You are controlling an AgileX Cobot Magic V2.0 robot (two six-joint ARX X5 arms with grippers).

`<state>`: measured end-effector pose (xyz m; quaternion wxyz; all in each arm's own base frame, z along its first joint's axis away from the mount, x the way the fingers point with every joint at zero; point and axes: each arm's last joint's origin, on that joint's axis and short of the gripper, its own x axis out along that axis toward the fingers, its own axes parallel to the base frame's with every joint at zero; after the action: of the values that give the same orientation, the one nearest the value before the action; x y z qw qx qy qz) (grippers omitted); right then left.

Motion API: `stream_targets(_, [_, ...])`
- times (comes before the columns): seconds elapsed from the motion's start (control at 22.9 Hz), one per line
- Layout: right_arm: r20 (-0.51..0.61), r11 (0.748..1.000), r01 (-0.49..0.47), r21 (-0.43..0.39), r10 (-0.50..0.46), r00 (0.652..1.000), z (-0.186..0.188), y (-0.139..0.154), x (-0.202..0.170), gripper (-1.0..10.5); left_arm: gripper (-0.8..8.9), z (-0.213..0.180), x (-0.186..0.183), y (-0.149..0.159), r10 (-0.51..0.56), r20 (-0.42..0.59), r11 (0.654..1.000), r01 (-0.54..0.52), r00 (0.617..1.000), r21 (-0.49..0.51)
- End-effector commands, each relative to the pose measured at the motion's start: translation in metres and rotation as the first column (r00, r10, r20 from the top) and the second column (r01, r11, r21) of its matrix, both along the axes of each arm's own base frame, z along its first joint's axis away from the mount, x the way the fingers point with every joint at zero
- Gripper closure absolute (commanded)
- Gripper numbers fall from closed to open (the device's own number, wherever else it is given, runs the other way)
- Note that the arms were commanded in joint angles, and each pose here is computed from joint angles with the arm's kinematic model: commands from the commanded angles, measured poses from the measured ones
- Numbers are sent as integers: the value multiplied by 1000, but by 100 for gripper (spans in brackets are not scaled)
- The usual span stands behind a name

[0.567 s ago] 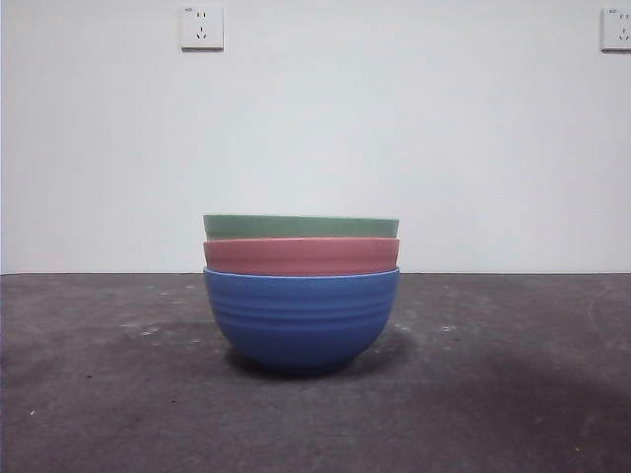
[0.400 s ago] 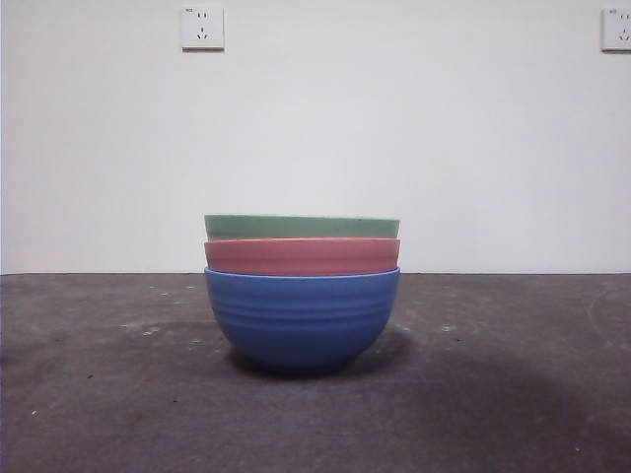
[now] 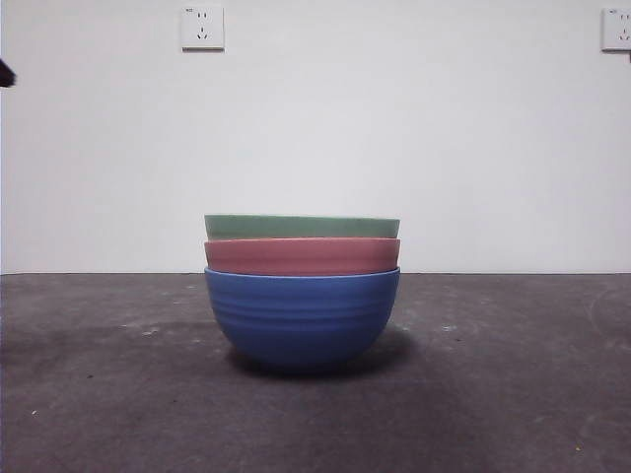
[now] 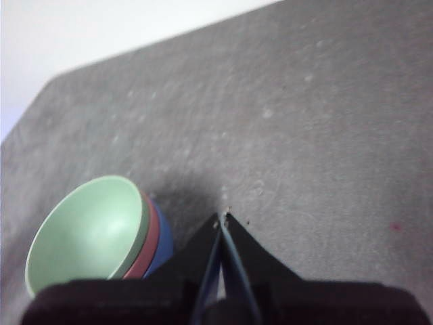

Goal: Pick up the green bowl on the top,put the green bowl on the left,pick up the red bowl in the middle,put the red bowl on the right

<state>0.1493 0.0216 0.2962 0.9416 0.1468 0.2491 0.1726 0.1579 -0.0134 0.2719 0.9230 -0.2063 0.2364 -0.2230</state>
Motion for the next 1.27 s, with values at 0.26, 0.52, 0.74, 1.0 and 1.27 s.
stream_targets(0.26, [-36,994,-107,-28,106,994,2,4,18,768,794,6,17,-15,-163,-38,986,164,986,35])
stream_targets(0.52, [-63,995,-99,-17,98,993,-1,4,21,653,556,7,16,-31,-183,-33,980,185,983,77])
stream_targets(0.74, [-64,994,-107,-13,106,992,-1,5,21,654,465,9,20,-48,-207,-89,970,216,974,109])
stream_targets(1.0, [-80,993,-114,-13,113,990,-2,6,20,658,467,21,50,-93,-236,-261,906,309,936,289])
stream_targets(1.27, [-118,993,-114,-13,112,987,-5,6,18,658,467,29,88,-149,-230,-335,798,374,914,472])
